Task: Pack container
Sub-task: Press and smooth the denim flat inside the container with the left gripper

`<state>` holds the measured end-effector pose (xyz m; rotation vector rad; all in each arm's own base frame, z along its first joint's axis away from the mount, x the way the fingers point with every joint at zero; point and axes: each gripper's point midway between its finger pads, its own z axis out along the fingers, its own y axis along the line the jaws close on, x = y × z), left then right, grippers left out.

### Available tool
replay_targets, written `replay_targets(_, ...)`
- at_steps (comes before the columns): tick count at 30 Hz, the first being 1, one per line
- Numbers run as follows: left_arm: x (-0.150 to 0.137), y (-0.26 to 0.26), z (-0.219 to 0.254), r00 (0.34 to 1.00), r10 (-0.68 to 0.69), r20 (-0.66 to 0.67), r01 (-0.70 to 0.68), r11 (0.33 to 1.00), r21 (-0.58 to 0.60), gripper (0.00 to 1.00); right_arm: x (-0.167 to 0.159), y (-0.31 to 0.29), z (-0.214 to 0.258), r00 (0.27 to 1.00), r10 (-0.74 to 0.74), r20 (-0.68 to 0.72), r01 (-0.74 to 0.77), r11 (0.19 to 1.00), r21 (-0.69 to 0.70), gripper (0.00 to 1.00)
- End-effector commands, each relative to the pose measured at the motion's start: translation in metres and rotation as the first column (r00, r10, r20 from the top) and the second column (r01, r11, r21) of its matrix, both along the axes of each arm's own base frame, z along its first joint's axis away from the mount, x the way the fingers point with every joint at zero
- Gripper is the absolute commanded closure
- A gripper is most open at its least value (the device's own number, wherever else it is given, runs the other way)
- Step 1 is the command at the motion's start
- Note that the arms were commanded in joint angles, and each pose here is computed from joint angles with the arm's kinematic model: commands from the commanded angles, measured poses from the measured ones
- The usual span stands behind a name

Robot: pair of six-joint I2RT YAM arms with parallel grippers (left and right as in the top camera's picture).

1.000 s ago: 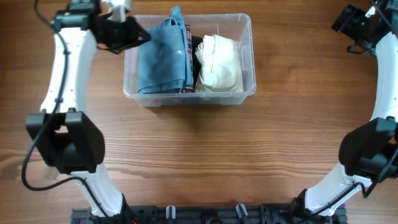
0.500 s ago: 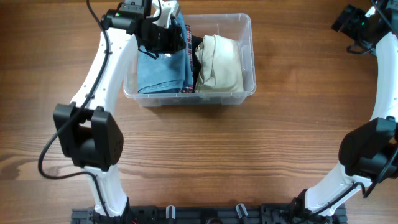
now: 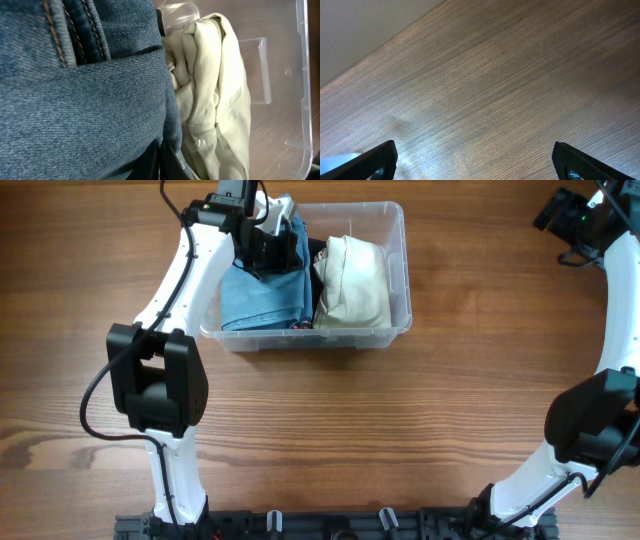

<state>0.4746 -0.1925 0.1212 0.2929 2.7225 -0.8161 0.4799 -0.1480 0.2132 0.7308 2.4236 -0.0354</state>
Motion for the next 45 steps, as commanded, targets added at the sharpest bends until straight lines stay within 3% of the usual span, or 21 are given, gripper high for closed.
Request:
replay_targets(1,0.013,0.015,-0.015,0.999,0.033,0.016,-0.034,0.997,0.068,0.96,-0.001,0.0,0.004,1.0,-0.004,0.009,0.005,1.0,-0.01,0.0)
replay_targets(8,0.049,0.018,0.09,0.947,0.059,0.315,-0.055,0.998,-0.019,0.96,-0.001,0.0,0.004,1.0,-0.004,0.009,0.004,1.0,-0.01,0.0)
replay_targets(11,0.062,0.028,0.102,0.918,0.09,0.386,-0.102,0.995,0.012,0.96,-0.001,0.0,0.004,1.0,-0.005,0.009,0.005,1.0,-0.01,0.0)
replay_targets(19,0.07,0.029,0.05,0.949,0.092,0.302,-0.117,0.991,0.066,0.96,-0.001,0.0,0.004,1.0,-0.004,0.009,0.005,1.0,-0.01,0.0)
replay_targets(35,0.043,0.027,-0.034,0.996,0.071,0.057,-0.078,0.987,0.14,0.96,-0.001,0.0,0.004,1.0,-0.004,0.009,0.005,1.0,-0.01,0.0)
replay_targets(41,0.049,0.025,-0.023,0.993,0.069,0.099,-0.081,0.988,0.128,0.96,-0.001,0.0,0.004,1.0,-0.004,0.009,0.005,1.0,-0.01,0.0)
replay_targets(45,0.053,0.024,0.021,0.979,0.072,0.19,-0.092,0.991,0.1,0.96,-0.001,0.0,0.004,1.0,-0.005,0.009,0.005,1.0,-0.01,0.0)
